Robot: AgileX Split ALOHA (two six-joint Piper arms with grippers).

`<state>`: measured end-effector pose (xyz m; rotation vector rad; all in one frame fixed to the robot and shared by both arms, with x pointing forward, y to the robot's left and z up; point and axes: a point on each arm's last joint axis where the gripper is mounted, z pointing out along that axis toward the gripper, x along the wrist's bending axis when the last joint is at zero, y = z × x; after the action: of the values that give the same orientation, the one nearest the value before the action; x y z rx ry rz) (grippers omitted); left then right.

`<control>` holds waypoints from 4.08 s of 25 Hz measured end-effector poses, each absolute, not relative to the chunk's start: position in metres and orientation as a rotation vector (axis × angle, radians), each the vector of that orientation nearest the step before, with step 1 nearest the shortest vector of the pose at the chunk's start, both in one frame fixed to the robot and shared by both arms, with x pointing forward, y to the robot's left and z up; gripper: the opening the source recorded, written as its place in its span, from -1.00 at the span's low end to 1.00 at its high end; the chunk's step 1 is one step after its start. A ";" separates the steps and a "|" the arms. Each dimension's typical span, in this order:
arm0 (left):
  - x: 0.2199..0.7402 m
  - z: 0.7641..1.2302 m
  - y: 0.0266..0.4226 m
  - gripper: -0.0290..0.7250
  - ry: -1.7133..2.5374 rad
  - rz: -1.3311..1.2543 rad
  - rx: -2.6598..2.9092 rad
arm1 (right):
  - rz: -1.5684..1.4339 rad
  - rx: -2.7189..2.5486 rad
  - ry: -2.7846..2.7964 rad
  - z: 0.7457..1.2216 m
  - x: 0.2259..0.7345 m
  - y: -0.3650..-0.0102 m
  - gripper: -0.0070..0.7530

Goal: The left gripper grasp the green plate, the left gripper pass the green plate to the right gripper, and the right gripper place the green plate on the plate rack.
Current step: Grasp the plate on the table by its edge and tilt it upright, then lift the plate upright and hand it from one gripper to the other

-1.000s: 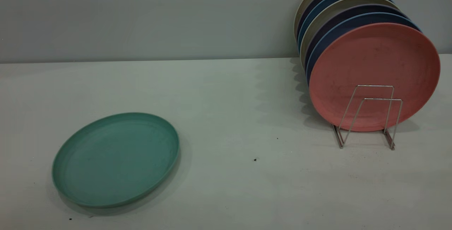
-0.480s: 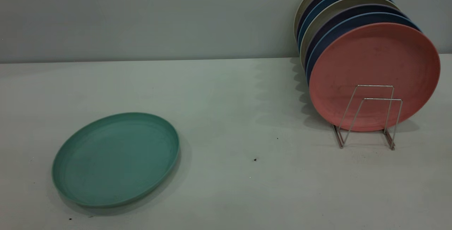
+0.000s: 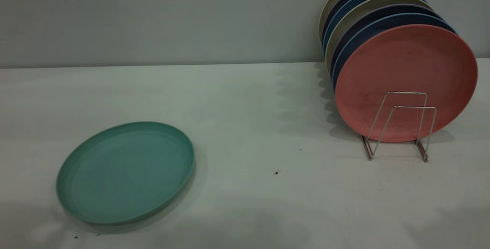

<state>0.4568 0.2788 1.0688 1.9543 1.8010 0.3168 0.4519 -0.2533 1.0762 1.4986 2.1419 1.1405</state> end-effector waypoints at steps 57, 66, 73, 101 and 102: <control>0.598 0.812 0.304 0.56 2.260 -0.289 1.950 | 1.327 1.627 2.617 0.941 0.529 -0.108 0.44; 0.598 0.803 0.304 -0.27 2.282 -0.295 1.917 | 1.321 1.766 2.556 0.941 0.531 -0.111 0.44; 0.598 0.804 0.304 -0.77 2.241 -0.304 1.940 | 1.342 1.918 2.437 0.941 0.548 -0.141 0.44; 0.606 0.837 0.230 -0.87 1.622 -0.510 1.950 | 1.365 2.126 2.615 0.859 0.612 -0.122 0.44; 0.606 0.836 0.227 -0.87 1.617 -0.503 1.960 | 1.359 2.122 2.618 0.859 0.612 -0.123 0.44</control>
<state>0.6057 0.2270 0.8364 1.9596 1.6174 -0.5031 0.6115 -0.1226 0.8588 2.1218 2.6181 1.3586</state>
